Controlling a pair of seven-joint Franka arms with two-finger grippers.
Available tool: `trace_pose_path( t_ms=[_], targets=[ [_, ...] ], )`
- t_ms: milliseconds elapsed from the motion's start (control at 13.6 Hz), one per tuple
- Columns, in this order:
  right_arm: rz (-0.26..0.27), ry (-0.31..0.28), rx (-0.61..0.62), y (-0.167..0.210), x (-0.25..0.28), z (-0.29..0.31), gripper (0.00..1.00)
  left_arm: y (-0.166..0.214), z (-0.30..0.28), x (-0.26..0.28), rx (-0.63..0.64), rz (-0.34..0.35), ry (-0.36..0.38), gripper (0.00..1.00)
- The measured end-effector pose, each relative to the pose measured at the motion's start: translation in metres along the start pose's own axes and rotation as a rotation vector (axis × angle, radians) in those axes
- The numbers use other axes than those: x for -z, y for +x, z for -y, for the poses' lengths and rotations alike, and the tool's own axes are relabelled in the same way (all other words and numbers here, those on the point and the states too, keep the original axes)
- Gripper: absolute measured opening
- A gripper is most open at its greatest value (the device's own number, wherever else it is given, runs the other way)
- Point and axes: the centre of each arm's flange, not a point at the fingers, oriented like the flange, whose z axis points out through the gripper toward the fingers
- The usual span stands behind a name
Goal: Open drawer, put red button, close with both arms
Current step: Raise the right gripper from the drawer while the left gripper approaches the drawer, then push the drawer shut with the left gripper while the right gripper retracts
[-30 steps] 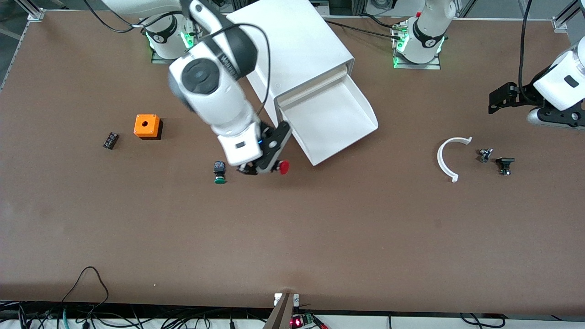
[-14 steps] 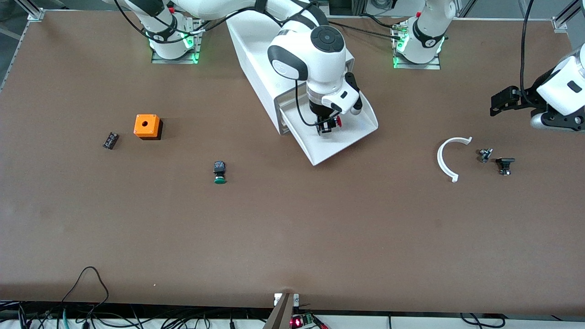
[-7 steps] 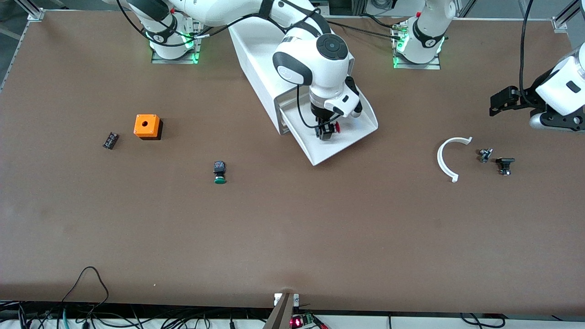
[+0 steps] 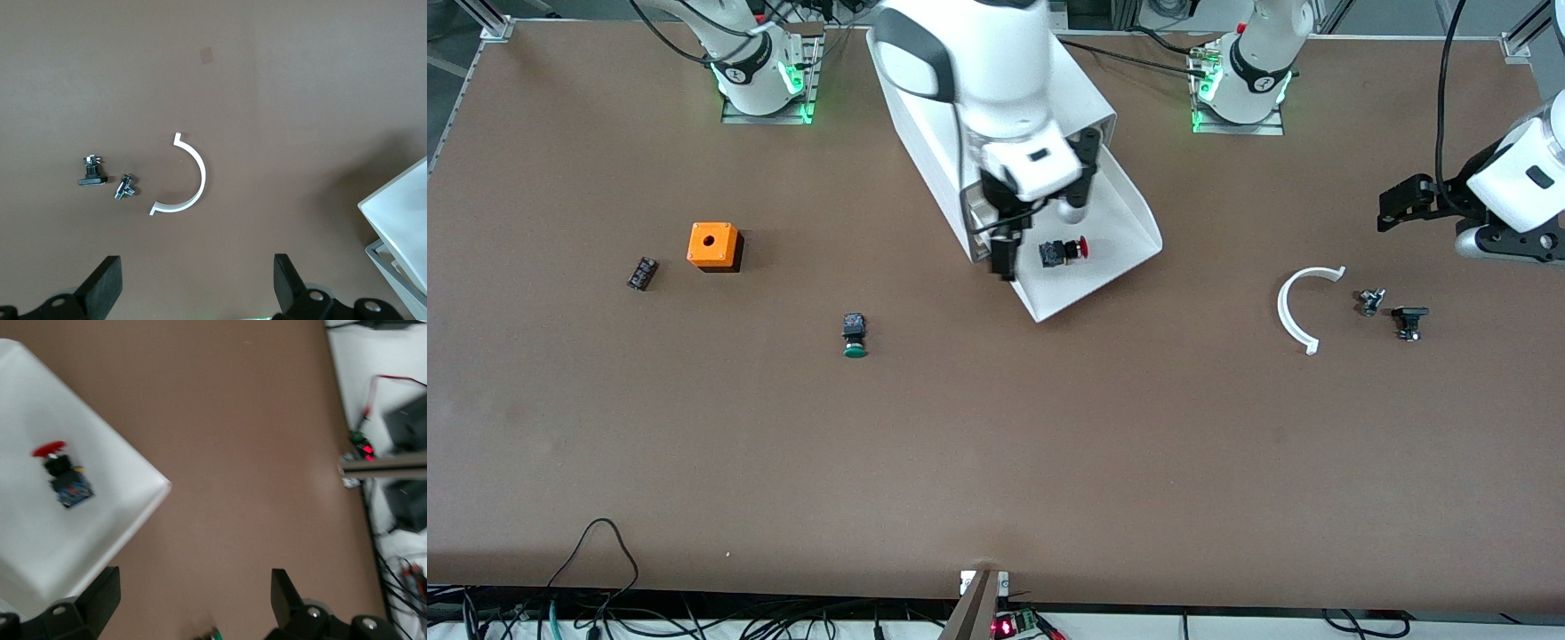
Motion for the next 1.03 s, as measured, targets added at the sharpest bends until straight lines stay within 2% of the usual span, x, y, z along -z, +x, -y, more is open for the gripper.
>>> trace_pose_path(
  t_ms=[147,294,515,736,883,1031],
  targets=[
    [0.047,-0.027,-0.151,-0.035,0.008,-0.046,1.00,0.010,-0.008,-0.012,-0.017,0.010,-0.026,1.00],
    [0.102,-0.035,-0.358,-0.067,-0.008,-0.081,1.00,0.026,-0.028,-0.032,-0.014,-0.016,-0.066,1.00],
    [0.218,-0.053,-0.711,-0.123,-0.058,-0.120,1.00,0.045,-0.093,-0.095,0.104,-0.042,-0.078,1.00],
    [0.343,-0.107,-1.026,-0.194,-0.101,-0.156,1.00,0.049,-0.159,-0.177,0.217,-0.076,-0.106,1.00],
    [0.393,-0.089,-1.170,-0.245,-0.108,-0.181,1.00,0.051,-0.188,-0.232,0.282,-0.108,-0.145,1.00],
    [0.422,-0.058,-1.287,-0.296,-0.097,-0.210,1.00,0.046,-0.208,-0.274,0.319,-0.104,-0.166,1.00]
  ],
)
